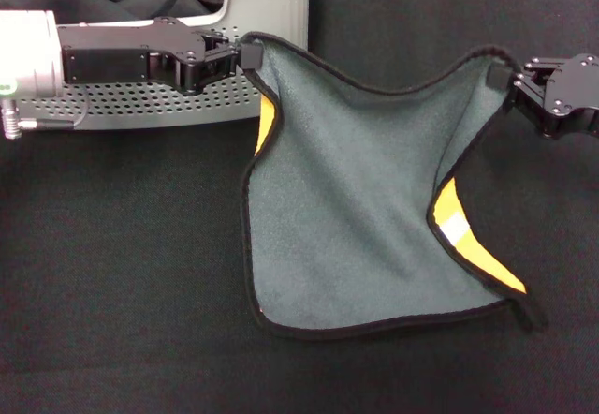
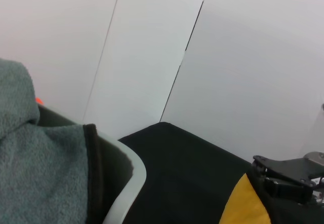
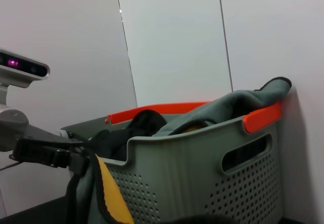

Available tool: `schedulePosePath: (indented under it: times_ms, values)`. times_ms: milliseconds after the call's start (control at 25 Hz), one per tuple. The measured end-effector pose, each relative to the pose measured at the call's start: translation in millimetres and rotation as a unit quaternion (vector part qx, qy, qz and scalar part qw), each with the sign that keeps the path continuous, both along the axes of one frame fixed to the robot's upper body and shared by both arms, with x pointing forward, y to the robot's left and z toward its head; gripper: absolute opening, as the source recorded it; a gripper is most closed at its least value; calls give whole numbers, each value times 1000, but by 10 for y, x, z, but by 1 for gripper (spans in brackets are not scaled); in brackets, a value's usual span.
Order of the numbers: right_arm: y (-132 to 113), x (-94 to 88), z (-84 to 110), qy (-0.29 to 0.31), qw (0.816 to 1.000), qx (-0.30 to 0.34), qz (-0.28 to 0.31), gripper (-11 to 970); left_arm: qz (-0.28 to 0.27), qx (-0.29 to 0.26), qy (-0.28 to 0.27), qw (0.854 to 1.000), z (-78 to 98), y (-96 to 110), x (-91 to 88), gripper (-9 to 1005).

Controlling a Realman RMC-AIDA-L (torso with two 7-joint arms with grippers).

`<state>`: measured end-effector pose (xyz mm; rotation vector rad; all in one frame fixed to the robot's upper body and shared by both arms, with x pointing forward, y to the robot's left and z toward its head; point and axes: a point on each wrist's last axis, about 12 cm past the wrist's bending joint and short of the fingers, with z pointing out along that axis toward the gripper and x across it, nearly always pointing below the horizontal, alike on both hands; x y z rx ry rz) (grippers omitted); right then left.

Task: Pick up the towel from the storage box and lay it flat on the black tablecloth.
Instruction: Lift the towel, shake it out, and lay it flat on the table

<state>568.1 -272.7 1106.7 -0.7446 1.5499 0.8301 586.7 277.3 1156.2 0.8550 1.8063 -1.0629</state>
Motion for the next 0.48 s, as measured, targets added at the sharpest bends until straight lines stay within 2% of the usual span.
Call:
schedulePosePath:
  times_ms: [480]
  values:
    - [8,-4,-26,8,1000,3,1,36,-5,-3,-1,1000,-1,-19,-11,26]
